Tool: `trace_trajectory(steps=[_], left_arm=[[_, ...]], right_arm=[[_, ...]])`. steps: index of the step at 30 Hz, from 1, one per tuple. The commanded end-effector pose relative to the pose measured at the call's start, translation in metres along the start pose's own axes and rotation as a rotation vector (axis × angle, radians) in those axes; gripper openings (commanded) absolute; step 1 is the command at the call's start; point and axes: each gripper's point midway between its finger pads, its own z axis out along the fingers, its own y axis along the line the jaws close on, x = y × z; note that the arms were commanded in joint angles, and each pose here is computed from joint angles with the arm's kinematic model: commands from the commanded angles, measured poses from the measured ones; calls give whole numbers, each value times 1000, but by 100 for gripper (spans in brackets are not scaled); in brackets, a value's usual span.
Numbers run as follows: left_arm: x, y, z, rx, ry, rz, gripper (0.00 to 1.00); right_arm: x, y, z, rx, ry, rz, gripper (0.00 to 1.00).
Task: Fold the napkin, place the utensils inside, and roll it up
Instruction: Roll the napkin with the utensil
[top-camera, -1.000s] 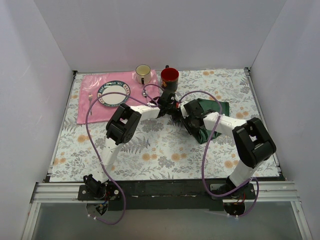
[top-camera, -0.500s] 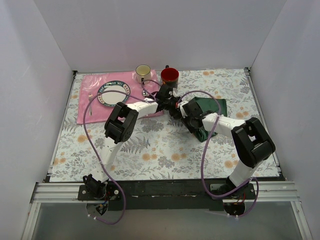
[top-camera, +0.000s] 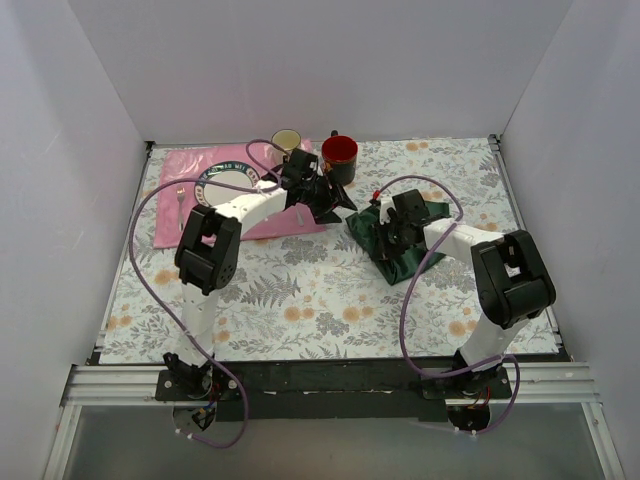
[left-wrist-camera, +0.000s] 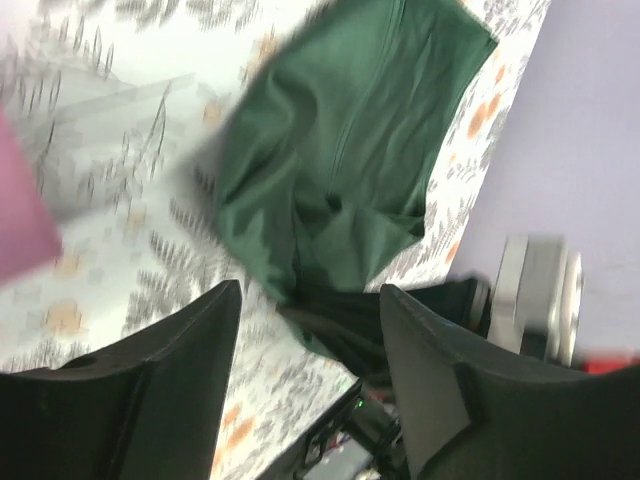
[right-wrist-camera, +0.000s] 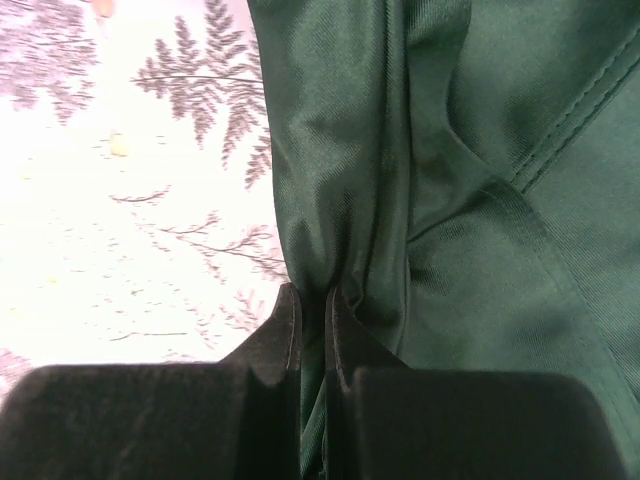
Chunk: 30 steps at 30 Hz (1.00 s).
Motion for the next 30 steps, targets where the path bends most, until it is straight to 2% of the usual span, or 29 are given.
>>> trace_trajectory(steps=[1, 5, 7, 11, 19, 23, 27, 30], left_arm=[[42, 6, -29, -89, -8, -19, 62], [74, 22, -15, -126, 29, -80, 66], [83, 12, -3, -91, 49, -94, 66], [88, 13, 23, -123, 56, -123, 67], [86, 56, 50, -258, -8, -258, 64], [86, 74, 61, -322, -23, -284, 49], [82, 90, 67, -373, -56, -287, 25], [79, 96, 67, -403, -77, -275, 17]], right_arm=[[49, 23, 5, -183, 151, 160, 1], [45, 26, 2, -246, 125, 203, 1], [47, 25, 1, -273, 116, 231, 1], [47, 25, 0, -313, 95, 259, 1], [45, 24, -3, -359, 70, 298, 1], [42, 27, -5, -398, 52, 314, 1], [37, 29, -8, -407, 44, 309, 1], [34, 28, -11, -400, 42, 295, 1]])
